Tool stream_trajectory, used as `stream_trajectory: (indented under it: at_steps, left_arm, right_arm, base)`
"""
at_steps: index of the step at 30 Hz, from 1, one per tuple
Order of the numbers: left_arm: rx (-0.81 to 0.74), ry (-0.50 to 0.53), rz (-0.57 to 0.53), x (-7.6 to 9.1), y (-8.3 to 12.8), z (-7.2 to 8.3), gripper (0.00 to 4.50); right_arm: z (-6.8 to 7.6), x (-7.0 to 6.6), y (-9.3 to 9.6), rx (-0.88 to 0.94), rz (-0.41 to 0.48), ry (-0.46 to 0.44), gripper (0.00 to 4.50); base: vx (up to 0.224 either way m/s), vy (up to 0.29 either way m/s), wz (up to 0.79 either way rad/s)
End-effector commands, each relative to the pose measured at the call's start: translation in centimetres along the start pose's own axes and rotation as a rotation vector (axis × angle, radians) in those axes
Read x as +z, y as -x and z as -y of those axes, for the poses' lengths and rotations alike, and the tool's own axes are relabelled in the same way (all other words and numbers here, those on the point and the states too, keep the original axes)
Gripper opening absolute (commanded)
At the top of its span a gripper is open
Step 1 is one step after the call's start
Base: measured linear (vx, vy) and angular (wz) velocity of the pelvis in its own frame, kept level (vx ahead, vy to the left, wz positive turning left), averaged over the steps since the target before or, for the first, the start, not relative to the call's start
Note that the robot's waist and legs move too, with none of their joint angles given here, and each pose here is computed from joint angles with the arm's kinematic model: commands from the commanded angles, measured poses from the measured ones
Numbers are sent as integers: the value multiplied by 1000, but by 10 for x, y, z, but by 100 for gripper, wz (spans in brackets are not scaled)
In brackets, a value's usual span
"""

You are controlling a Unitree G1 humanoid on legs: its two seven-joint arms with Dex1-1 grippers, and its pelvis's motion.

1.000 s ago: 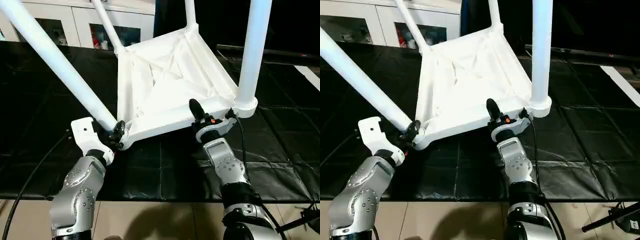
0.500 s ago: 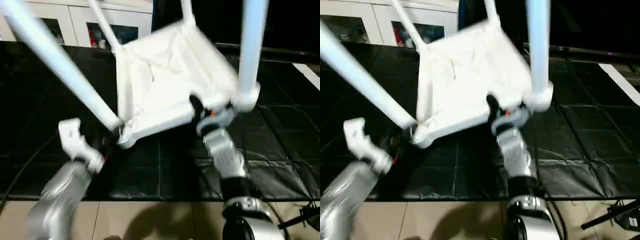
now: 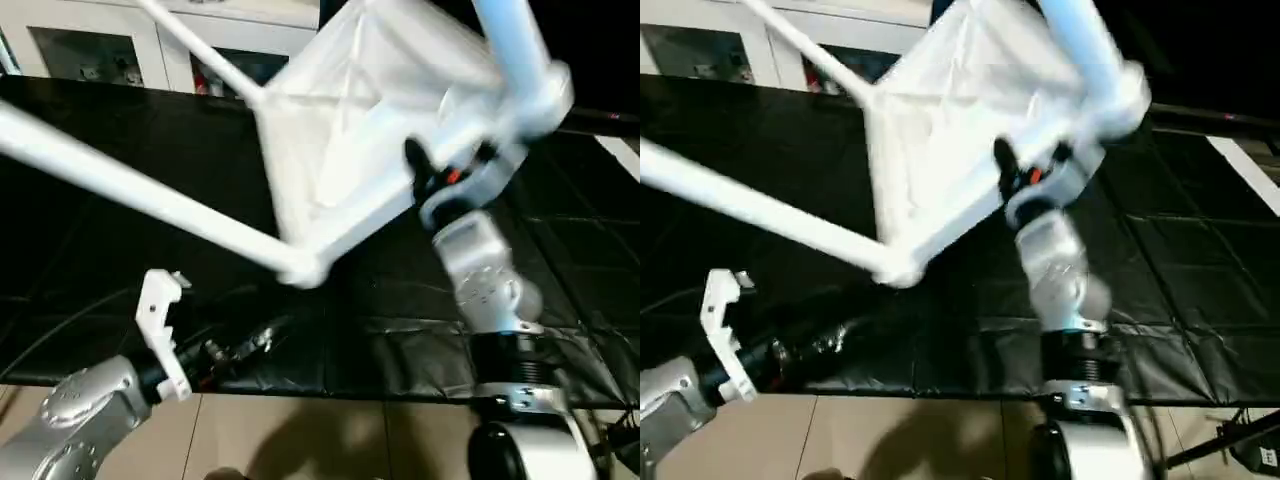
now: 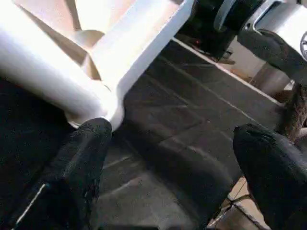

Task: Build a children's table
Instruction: Flip table

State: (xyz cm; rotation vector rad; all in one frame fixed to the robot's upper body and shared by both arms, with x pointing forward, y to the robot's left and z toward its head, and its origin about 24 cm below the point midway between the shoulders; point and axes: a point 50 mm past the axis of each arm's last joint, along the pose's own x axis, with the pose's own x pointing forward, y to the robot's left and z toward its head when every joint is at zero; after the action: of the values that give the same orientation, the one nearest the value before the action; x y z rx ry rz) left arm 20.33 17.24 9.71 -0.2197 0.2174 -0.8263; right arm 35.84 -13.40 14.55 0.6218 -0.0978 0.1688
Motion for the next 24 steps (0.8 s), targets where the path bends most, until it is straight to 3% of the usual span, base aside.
stream_trajectory:
  at_steps: [1,4,7,15,17,24]
  left_arm:
    - [-31,-31,10,7,-4,5,450]
    - [-77,-52,22,13,-10,9,450]
    - [-94,-59,24,16,-13,11,450]
    - [-117,-114,25,26,-17,12,450]
    - [-163,-153,5,28,-21,18,450]
    - [-196,-176,13,32,-27,22,450]
  right_arm:
    - [1,31,1,-52,107,107,197]
    - [-2,38,6,-67,110,230,196]
    - [-4,37,8,-72,90,249,196]
    - [-16,39,10,-53,68,435,196]
    - [-20,35,11,-58,25,500,196]
    - [-29,30,9,-62,-21,597,196]
  base:
    - [0,0,0]
    - [0,0,0]
    - [0,0,0]
    - [0,0,0]
    - [0,0,0]
    - [0,0,0]
